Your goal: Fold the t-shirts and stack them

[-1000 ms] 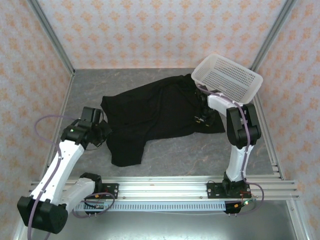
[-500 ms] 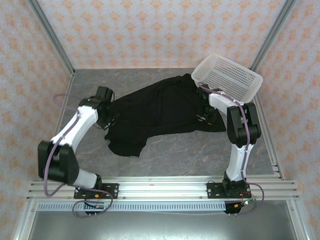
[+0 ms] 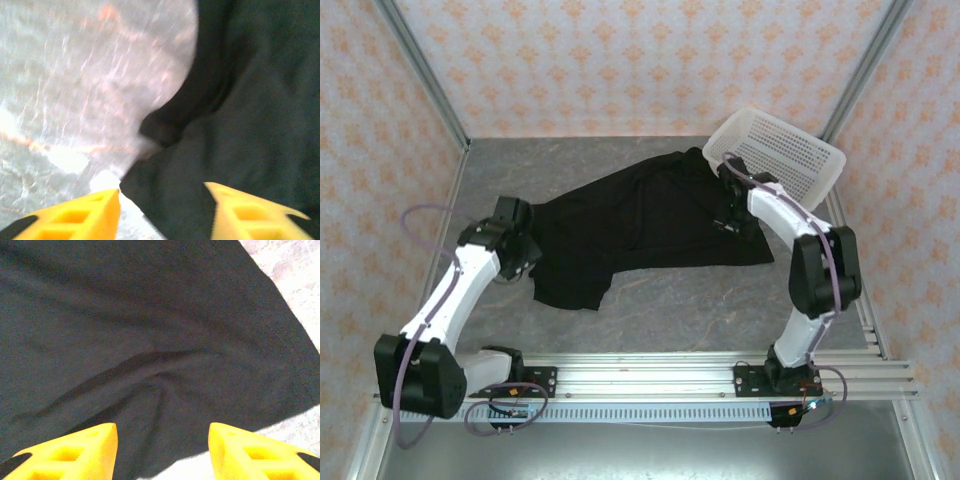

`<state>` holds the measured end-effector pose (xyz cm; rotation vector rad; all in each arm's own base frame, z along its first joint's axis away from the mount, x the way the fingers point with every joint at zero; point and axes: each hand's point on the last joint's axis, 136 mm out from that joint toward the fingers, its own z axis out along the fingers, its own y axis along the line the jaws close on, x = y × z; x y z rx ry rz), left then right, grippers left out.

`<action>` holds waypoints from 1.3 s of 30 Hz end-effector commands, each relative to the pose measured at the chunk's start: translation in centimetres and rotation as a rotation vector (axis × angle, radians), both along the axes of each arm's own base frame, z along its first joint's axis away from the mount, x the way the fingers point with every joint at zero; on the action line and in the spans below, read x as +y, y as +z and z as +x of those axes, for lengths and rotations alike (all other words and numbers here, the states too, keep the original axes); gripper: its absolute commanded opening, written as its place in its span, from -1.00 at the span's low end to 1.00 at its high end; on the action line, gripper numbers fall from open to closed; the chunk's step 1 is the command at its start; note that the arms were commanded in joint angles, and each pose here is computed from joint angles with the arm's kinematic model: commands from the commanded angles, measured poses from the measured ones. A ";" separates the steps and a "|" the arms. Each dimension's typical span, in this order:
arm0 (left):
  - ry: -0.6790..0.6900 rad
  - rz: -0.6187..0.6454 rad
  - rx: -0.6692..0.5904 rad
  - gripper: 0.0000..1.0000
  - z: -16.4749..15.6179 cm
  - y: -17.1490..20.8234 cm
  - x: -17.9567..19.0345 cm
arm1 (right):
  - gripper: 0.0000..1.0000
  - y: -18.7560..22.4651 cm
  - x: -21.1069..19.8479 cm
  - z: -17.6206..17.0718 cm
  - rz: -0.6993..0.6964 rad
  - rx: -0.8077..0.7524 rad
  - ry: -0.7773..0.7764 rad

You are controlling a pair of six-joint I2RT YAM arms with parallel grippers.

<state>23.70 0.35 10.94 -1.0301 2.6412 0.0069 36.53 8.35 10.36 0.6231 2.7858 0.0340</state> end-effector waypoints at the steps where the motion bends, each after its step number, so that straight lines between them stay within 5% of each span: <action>1: 0.055 -0.058 0.147 -0.14 -3.2 -4.0 -0.7 | 0.02 1.2 1.1 -1.5 0.017 -0.022 0.036; 15: 0.028 -0.058 0.265 -0.19 -2.2 -10.0 -1.0 | 0.03 1.2 1.8 -3.8 0.054 -0.008 0.039; 19: 0.033 -0.019 0.285 -0.55 -1.9 -10.7 -0.4 | 0.04 1.3 1.2 -4.2 0.029 -0.017 0.030; 22: 0.070 0.060 0.276 -1.00 -1.8 -9.4 1.0 | 0.04 1.2 0.4 -4.6 0.010 -0.024 0.001; 32: 0.463 0.247 0.016 -1.00 -7.2 0.5 7.6 | 0.08 -1.2 -5.8 -7.0 -0.038 0.061 -0.254; 39: 0.472 0.192 -0.017 -1.00 -6.8 0.9 7.2 | 0.17 -4.9 -5.7 -8.8 0.029 0.191 -0.291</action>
